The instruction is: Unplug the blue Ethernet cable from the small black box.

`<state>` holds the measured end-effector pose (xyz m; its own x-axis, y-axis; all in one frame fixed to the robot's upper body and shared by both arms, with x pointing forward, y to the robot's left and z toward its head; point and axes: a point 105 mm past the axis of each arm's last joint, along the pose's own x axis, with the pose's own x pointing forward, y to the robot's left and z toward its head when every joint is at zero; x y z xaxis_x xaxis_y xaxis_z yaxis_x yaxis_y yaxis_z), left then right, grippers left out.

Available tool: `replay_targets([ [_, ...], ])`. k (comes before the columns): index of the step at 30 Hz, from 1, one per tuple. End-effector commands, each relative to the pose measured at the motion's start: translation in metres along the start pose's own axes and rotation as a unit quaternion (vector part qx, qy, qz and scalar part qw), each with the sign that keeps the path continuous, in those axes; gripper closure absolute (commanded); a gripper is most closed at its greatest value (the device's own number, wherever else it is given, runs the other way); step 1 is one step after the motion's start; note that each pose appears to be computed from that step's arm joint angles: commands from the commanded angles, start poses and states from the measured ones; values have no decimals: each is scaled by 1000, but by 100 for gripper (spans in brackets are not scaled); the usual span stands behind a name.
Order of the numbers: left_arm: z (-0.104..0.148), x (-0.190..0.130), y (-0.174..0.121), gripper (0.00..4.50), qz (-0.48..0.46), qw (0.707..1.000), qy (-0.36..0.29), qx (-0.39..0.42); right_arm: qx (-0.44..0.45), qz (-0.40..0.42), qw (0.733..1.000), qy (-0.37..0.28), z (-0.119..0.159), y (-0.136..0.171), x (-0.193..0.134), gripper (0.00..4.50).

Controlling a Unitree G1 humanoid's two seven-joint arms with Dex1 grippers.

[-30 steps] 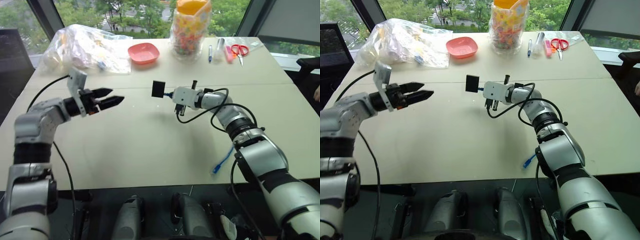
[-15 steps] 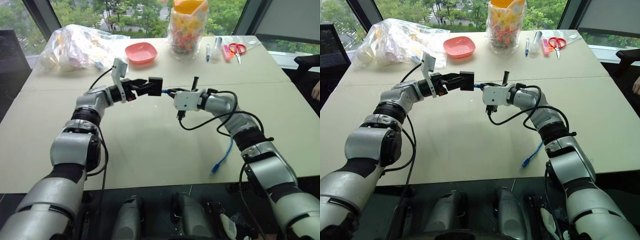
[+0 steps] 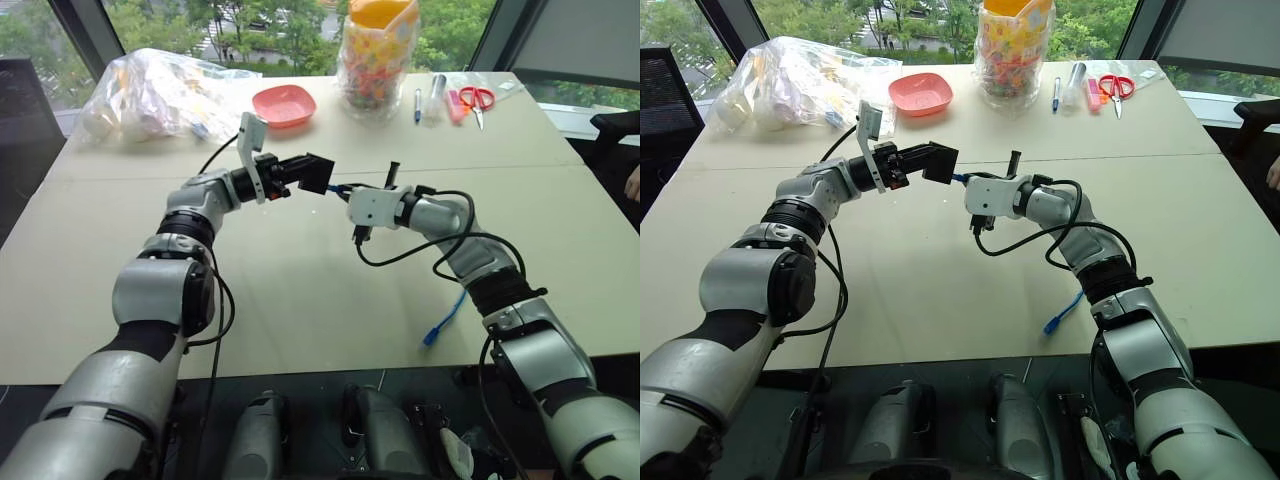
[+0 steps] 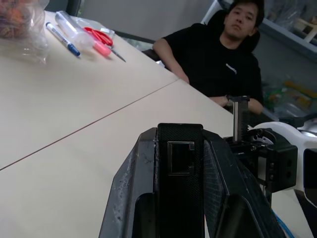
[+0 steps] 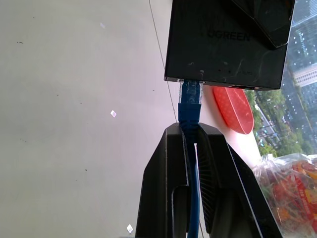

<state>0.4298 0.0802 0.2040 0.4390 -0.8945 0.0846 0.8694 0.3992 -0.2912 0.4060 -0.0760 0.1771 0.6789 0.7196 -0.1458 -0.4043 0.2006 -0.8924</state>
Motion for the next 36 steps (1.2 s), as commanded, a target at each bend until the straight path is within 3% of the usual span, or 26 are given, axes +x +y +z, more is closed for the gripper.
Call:
replay_targets([
  [1,11,-6,6,399,25,999,-15,13,22,-37,998,-41,19,-16,-4,450],
  [2,11,-7,7,399,28,999,-19,10,35,-40,998,-43,19,-15,-5,450],
  [5,7,-12,9,399,26,999,-33,-9,87,-28,996,-22,6,1,-20,337],
  [9,2,-17,9,399,17,999,-37,-22,159,-56,985,21,-6,12,-45,136],
  [11,5,-18,8,399,10,998,-53,-40,295,-106,949,-24,9,10,-53,136],
  [14,13,-18,1,399,-19,993,-84,-77,529,-176,822,-118,30,-2,-59,136],
  [17,27,-14,-15,399,-82,979,-127,-139,668,-133,707,-189,55,9,-55,136],
  [19,39,-16,-26,399,-131,961,-161,-184,712,-109,659,-217,66,12,-53,136],
  [22,38,-14,-34,399,-153,954,-162,-202,748,-121,611,-229,67,11,-49,136],
  [24,38,-15,-35,399,-158,949,-168,-213,761,-129,590,-237,66,8,-48,136],
  [29,31,-15,-49,399,-190,943,-152,-226,769,-145,572,-247,63,3,-45,136],
  [36,29,-17,-51,399,-184,942,-156,-232,758,-142,579,-266,65,-6,-47,136],
])
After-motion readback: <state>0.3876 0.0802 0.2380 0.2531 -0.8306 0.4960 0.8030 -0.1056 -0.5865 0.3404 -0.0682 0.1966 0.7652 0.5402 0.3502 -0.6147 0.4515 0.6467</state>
